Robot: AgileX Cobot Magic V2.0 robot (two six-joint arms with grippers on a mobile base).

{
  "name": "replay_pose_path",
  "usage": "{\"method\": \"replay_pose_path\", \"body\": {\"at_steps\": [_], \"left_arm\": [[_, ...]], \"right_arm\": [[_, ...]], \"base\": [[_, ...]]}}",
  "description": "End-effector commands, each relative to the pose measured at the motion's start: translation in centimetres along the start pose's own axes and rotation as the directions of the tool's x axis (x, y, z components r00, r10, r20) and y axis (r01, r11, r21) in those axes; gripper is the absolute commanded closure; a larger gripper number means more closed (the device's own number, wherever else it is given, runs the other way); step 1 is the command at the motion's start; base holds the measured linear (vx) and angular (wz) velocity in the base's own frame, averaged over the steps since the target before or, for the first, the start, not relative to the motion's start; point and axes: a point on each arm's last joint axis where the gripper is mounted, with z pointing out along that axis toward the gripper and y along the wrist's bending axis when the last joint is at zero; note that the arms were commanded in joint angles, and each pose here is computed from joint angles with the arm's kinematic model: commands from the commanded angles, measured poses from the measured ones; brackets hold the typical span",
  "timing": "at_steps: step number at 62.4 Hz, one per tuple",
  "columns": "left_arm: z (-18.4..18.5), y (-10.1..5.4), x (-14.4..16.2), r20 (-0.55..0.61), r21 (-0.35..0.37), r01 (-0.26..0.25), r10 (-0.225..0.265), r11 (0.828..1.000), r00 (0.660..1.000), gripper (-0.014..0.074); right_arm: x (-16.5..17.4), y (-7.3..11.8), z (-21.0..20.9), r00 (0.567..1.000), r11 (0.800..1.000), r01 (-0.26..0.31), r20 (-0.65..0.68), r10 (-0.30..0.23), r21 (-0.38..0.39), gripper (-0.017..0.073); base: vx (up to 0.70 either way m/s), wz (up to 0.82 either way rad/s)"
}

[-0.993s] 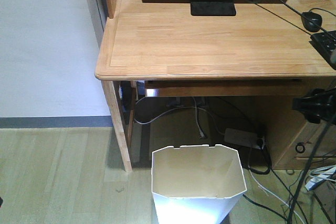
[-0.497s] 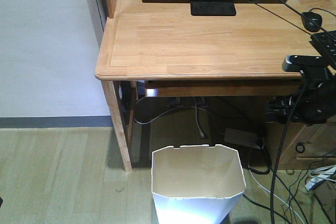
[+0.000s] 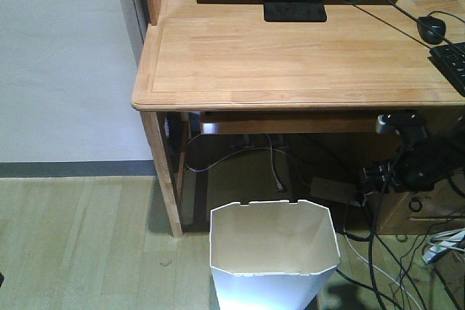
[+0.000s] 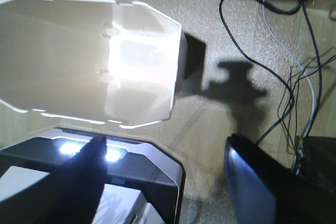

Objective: Move trash bin to bedside with robot
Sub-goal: 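Lower the right gripper toward the rim of the white trash bin, then close the right gripper on the bin rim and lift it slightly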

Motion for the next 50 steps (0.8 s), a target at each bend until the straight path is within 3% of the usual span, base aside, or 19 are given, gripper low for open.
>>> {"method": "replay_pose_path", "body": {"at_steps": [1, 14, 26, 40, 50], "left_arm": [[0.0, 0.0, -0.1, 0.064, 0.008, 0.006, -0.007, 1.0, 0.998, 0.0599], [0.0, 0.0, -0.1, 0.064, 0.008, 0.006, -0.007, 1.0, 0.998, 0.0599], [0.0, 0.0, -0.1, 0.064, 0.008, 0.006, -0.007, 1.0, 0.998, 0.0599], [0.0, 0.0, -0.1, 0.064, 0.008, 0.006, -0.007, 1.0, 0.998, 0.0599], [0.0, 0.0, -0.1, 0.064, 0.008, 0.006, -0.007, 1.0, 0.998, 0.0599]], "right_arm": [[-1.3, -0.7, 1.2, 0.999, 1.0, 0.011, 0.035, -0.012, 0.023, 0.0069], [-1.5, -1.9, 6.3, 0.999, 0.999, -0.024, -0.03, 0.025, 0.024, 0.0062], [-1.6, -2.8, 10.7, 0.996, 1.0, -0.001, -0.084, 0.002, 0.011, 0.0051], [-1.7, -3.6, 14.7, 0.993, 1.0, -0.019, -0.119, 0.018, -0.007, 0.0004], [-2.0, -2.9, 17.3, 0.991, 1.0, 0.014, -0.136, -0.017, -0.017, -0.0006]], "base": [[0.0, 0.0], [0.0, 0.0], [0.0, 0.0], [0.0, 0.0], [0.0, 0.0]]}}
